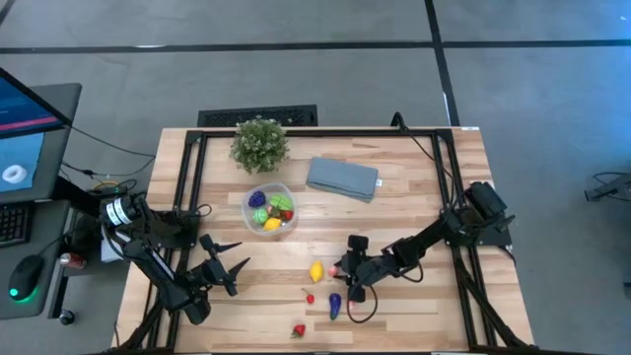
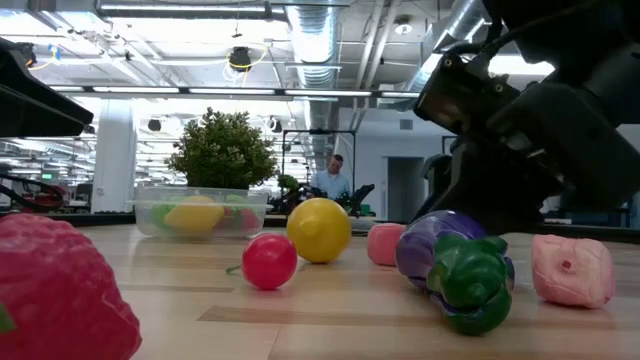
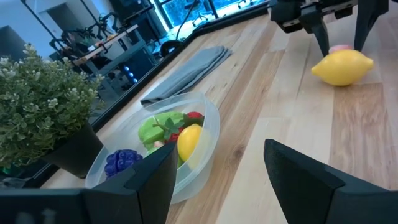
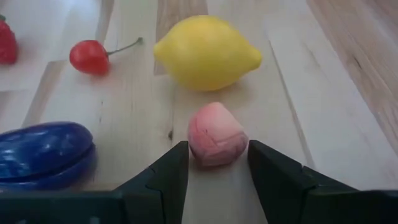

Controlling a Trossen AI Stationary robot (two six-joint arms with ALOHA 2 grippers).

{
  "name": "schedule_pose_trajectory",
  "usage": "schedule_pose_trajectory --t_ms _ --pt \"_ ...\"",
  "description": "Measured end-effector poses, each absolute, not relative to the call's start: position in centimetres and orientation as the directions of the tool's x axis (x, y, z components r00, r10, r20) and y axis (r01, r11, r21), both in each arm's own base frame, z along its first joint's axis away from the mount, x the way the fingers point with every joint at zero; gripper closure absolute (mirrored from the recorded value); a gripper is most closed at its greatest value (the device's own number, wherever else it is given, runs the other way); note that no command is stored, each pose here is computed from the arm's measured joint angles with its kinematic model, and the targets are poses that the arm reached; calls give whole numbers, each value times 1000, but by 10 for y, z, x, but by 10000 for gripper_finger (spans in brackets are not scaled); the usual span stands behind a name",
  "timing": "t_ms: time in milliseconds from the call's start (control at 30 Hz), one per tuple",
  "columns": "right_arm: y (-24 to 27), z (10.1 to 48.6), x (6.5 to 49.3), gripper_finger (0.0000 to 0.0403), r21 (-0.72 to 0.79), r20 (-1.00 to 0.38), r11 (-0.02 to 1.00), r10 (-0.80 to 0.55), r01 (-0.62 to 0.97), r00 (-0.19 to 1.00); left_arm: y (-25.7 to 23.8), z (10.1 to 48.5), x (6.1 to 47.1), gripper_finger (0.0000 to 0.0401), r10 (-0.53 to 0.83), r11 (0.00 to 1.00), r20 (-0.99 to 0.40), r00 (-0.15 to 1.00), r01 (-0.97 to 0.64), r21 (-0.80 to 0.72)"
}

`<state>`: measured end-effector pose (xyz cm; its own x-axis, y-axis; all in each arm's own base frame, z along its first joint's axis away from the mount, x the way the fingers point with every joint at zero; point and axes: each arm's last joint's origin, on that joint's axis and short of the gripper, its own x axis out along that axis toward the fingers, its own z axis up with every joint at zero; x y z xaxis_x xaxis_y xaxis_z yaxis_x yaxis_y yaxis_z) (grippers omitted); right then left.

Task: Pick and placing Produce into tupperware
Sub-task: Put the top peach into the transparent bin

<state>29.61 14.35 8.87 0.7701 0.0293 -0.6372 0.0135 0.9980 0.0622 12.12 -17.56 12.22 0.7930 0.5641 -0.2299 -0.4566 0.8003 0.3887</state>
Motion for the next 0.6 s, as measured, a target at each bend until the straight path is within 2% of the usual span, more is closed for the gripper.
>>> schedule_pose_trajectory --t_ms 333,600 --pt "136 89 300 207 76 -633 997 26 29 773 -176 122 121 170 564 800 -231 793 -455 392" --pt "129 89 304 175 100 -639 995 40 31 768 -176 122 121 170 565 800 -235 791 -456 391"
